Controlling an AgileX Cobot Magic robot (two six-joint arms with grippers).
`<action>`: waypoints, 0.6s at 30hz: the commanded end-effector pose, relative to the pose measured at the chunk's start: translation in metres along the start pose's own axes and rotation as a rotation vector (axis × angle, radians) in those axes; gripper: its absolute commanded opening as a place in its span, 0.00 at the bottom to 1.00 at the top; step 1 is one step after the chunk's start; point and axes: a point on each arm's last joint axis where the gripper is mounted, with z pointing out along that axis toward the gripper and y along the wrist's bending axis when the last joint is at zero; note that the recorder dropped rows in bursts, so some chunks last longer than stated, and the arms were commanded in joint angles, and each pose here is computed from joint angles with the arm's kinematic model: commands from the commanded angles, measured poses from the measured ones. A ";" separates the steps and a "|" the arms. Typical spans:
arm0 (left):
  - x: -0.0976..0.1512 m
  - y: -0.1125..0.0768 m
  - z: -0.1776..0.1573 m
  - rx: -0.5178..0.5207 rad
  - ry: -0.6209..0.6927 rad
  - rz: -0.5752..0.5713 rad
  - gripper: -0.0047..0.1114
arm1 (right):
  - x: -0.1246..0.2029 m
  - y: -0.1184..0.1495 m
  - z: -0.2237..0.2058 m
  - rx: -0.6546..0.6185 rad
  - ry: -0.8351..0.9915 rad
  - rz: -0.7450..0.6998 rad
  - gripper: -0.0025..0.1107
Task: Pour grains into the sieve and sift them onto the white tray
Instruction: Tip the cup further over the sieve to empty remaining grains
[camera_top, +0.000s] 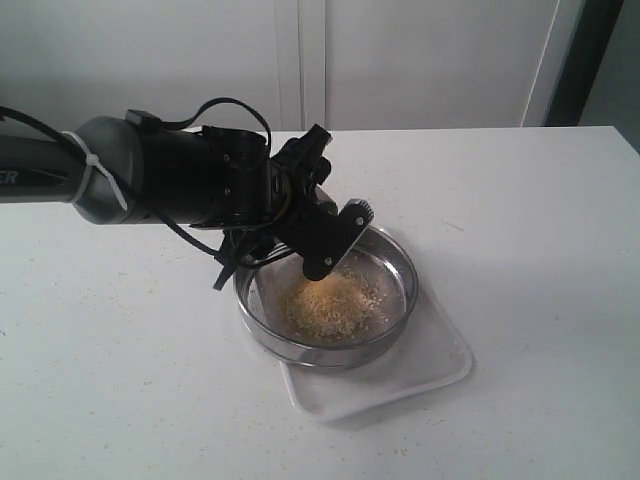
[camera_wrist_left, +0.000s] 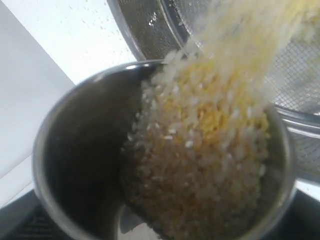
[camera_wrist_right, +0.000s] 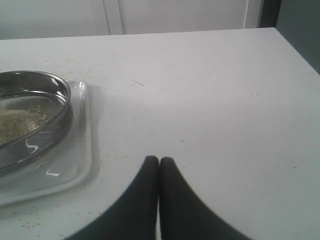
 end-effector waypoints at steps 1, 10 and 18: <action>0.001 0.001 -0.001 0.004 0.023 0.016 0.04 | 0.001 0.000 0.000 -0.003 -0.011 -0.002 0.02; -0.004 -0.009 0.012 0.048 0.030 0.035 0.04 | 0.001 0.000 0.000 -0.003 -0.011 -0.002 0.02; -0.004 -0.013 0.016 0.067 0.052 0.115 0.04 | 0.001 0.000 0.000 -0.003 -0.011 -0.002 0.02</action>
